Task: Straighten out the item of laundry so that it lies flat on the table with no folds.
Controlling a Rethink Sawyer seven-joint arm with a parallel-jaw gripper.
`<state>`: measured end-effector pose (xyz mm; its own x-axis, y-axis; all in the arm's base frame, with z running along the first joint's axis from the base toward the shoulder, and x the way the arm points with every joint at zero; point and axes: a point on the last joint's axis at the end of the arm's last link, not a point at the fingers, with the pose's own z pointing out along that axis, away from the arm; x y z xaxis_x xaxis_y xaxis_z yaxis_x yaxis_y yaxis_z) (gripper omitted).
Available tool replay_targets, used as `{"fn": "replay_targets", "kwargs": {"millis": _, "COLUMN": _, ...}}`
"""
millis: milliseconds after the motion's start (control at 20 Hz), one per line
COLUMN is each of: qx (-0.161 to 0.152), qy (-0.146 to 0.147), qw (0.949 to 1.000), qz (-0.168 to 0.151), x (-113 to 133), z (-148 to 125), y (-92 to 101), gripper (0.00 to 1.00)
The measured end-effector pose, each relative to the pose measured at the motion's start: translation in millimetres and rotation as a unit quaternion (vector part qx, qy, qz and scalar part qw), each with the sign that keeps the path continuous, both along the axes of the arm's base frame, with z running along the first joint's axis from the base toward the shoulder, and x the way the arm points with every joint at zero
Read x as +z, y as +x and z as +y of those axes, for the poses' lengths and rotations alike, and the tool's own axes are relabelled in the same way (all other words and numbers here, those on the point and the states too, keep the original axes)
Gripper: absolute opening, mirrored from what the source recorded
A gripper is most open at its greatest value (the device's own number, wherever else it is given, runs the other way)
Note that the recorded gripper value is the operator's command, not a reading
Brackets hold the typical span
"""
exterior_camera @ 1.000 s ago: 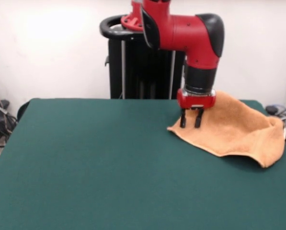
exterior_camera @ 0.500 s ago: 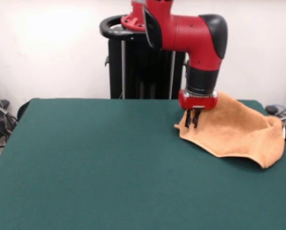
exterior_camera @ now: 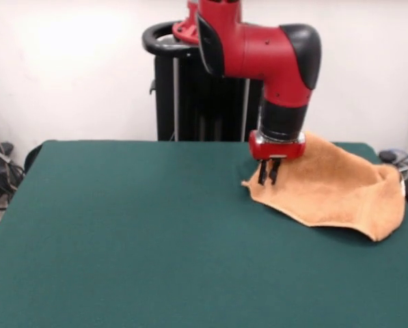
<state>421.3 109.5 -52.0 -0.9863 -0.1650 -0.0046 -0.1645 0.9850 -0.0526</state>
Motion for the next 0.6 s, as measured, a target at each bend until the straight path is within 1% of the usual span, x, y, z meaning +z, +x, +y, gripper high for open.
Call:
{"fn": "replay_targets", "kwargs": {"millis": 200, "qx": -0.005, "qy": 0.0, "qw": 1.0, "qz": 0.003, "x": 0, "z": -27, "y": 15.3, "gripper": 0.0}}
{"fn": "replay_targets", "kwargs": {"millis": 600, "qx": -0.019, "qy": -0.008, "qw": 0.9997, "qz": -0.01, "x": 2, "z": -101, "y": 55.3, "gripper": 0.0}}
